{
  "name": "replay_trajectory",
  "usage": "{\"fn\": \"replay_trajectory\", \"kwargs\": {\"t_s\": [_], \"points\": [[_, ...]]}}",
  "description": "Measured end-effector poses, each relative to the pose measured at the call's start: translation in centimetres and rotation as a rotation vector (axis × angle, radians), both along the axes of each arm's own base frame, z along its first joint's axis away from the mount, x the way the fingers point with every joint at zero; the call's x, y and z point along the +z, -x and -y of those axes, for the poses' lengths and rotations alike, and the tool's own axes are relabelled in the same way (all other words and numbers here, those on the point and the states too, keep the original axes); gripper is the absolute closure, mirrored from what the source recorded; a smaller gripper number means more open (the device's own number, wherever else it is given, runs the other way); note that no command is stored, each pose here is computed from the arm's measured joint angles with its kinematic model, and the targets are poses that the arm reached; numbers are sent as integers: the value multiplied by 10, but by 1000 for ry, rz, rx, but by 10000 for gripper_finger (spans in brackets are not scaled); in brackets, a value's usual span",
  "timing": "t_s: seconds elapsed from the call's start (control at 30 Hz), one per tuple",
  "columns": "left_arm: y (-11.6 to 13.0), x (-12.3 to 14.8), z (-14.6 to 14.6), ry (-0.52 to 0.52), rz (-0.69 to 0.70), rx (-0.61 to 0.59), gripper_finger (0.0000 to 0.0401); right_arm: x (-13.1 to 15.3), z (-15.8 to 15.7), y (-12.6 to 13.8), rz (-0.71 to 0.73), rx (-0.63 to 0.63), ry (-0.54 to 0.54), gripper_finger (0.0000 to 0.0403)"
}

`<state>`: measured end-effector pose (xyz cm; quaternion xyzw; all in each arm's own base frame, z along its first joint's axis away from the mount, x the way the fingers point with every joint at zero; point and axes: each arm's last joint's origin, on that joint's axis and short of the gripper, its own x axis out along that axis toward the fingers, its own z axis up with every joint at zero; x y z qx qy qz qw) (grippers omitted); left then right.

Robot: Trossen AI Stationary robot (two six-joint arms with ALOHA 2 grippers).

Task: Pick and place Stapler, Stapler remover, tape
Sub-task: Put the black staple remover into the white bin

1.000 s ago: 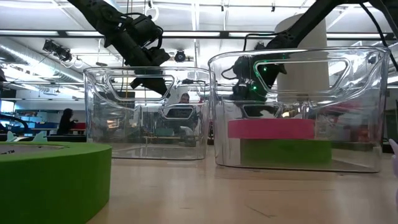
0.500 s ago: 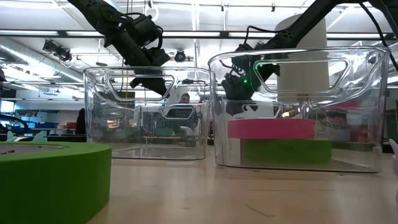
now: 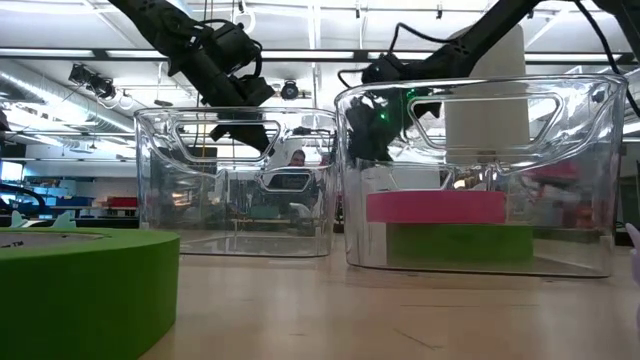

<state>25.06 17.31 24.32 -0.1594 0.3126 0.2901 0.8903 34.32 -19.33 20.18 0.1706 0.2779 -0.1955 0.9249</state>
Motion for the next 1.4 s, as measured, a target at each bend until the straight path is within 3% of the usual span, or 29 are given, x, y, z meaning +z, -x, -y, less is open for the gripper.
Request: {"fn": "replay_trajectory", "kwargs": {"t_s": [0.13,0.43,0.73,1.0,1.2,1.4], "points": [[0,1,0,-4,7,0,387,9,-1,-16,16,10,31,275],[-3,-1,6,10,-4,-21,387,-3,26,-51,-198,-32,-7,275],[-4,-1,7,0,-13,-33,387,-29,29,-51,-310,-30,-8,231],[-4,-1,8,-1,-14,-34,387,-27,35,-49,-312,-64,12,181],[-4,-1,8,-1,-14,-34,387,-29,39,-50,-302,-94,42,182],[-4,-1,8,-1,-14,-34,387,-32,42,-49,-279,-73,-10,194]]}}
